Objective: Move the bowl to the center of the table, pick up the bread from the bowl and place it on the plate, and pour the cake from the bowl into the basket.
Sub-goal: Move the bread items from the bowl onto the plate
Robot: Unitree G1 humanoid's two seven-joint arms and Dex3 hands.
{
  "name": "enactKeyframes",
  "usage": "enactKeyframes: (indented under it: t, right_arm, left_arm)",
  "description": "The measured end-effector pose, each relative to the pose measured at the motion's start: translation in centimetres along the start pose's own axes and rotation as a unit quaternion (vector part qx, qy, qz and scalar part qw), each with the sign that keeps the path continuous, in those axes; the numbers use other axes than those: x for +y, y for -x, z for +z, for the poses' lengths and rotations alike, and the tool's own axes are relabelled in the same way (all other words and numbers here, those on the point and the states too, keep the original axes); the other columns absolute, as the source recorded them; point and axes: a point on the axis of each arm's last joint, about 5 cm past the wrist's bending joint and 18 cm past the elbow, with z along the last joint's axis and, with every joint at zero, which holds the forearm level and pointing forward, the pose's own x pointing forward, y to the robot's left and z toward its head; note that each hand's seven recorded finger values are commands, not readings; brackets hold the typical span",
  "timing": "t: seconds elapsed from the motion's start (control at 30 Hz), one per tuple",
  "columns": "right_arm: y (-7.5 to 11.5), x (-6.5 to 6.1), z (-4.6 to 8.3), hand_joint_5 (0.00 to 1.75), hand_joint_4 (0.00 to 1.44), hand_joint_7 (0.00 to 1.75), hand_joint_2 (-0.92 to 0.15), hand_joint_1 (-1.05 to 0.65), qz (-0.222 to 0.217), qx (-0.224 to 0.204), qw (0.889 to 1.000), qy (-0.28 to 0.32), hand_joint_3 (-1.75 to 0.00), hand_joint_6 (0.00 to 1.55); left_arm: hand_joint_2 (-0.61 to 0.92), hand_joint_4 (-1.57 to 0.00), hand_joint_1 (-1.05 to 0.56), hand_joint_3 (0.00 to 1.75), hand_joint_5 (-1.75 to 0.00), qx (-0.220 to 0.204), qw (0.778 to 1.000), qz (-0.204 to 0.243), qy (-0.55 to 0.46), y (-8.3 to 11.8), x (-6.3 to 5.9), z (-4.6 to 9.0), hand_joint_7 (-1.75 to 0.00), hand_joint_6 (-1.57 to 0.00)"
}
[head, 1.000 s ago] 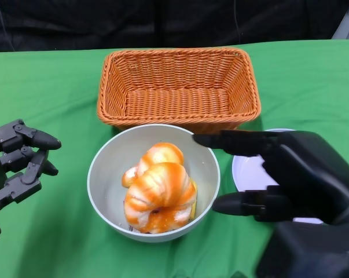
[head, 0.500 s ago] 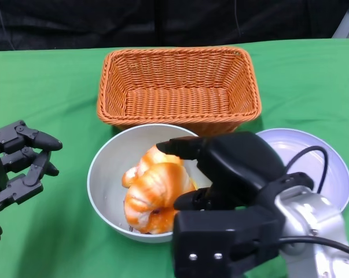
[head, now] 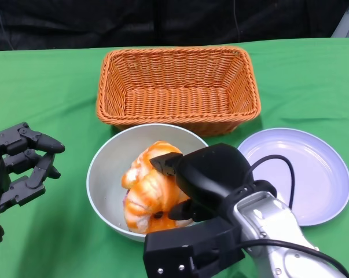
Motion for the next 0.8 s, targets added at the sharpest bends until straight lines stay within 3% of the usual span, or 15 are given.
enactKeyframes:
  t: [0.03,0.07,0.17,0.23,0.4,0.6,0.63,0.7,0.8]
  right_arm:
    - [-0.2,0.1,0.1,0.59,0.52,0.01,-0.92,-0.89,0.001,0.0,1.0,0.005,-0.2,0.42]
    - [-0.4,0.3,0.3,0.66,0.48,0.01,-0.92,-0.89,0.002,0.0,1.0,0.01,-0.21,0.42]
    - [-0.8,0.9,0.9,0.73,0.41,0.01,-0.92,-0.89,0.005,-0.001,1.0,0.021,-0.2,0.42]
    - [-1.1,1.3,1.3,0.72,0.38,0.0,-0.92,-0.89,0.006,0.0,1.0,0.028,-0.2,0.42]
    - [-1.6,2.6,1.8,0.41,0.44,0.0,-0.92,-0.85,-0.031,-0.003,0.997,0.067,-0.16,0.44]
    - [-1.7,4.1,2.0,0.41,0.57,0.03,-0.92,-0.75,-0.082,-0.017,0.991,0.101,-0.08,0.5]
    - [-1.7,4.4,2.0,0.48,0.59,0.03,-0.92,-0.66,-0.091,-0.02,0.99,0.104,-0.06,0.54]
    - [-1.8,4.8,1.9,0.85,0.49,0.02,-0.91,-0.46,-0.107,-0.027,0.988,0.108,-0.01,0.64]
    - [-1.8,5.2,1.8,1.05,0.49,0.05,-0.88,-0.35,-0.122,-0.038,0.987,0.1,0.0,0.75]
  left_arm:
    - [0.69,-0.79,-0.12,0.76,-1.45,0.0,1.0,0.0,0.0,0.0,0.0,0.0,-1.12,-0.81]
    - [0.7,-0.79,-0.11,0.77,-1.46,-0.001,1.0,0.0,-0.001,0.0,0.0,0.0,-1.12,-0.8]
    - [0.69,-0.78,-0.11,0.78,-1.46,-0.002,1.0,0.0,-0.001,0.0,0.0,0.0,-1.13,-0.8]
    - [0.69,-0.78,-0.11,0.78,-1.47,-0.003,1.0,0.0,-0.001,0.0,0.0,0.0,-1.13,-0.8]
    - [0.67,-0.81,-0.11,0.8,-1.45,-0.009,1.0,-0.002,-0.007,0.0,-0.1,0.0,-1.14,-0.81]
    - [0.67,-0.77,-0.12,0.82,-1.44,-0.012,1.0,-0.003,-0.009,0.0,-0.1,0.0,-1.13,-0.8]
    - [0.67,-0.78,-0.11,0.82,-1.45,-0.013,1.0,-0.003,-0.009,0.0,-0.1,0.1,-1.13,-0.8]
    - [0.68,-0.79,-0.09,0.82,-1.45,-0.013,1.0,-0.003,-0.009,0.0,-0.1,0.0,-1.13,-0.8]
    - [0.67,-0.8,-0.09,0.83,-1.44,-0.013,1.0,-0.002,-0.008,0.1,-0.1,0.0,-1.12,-0.81]
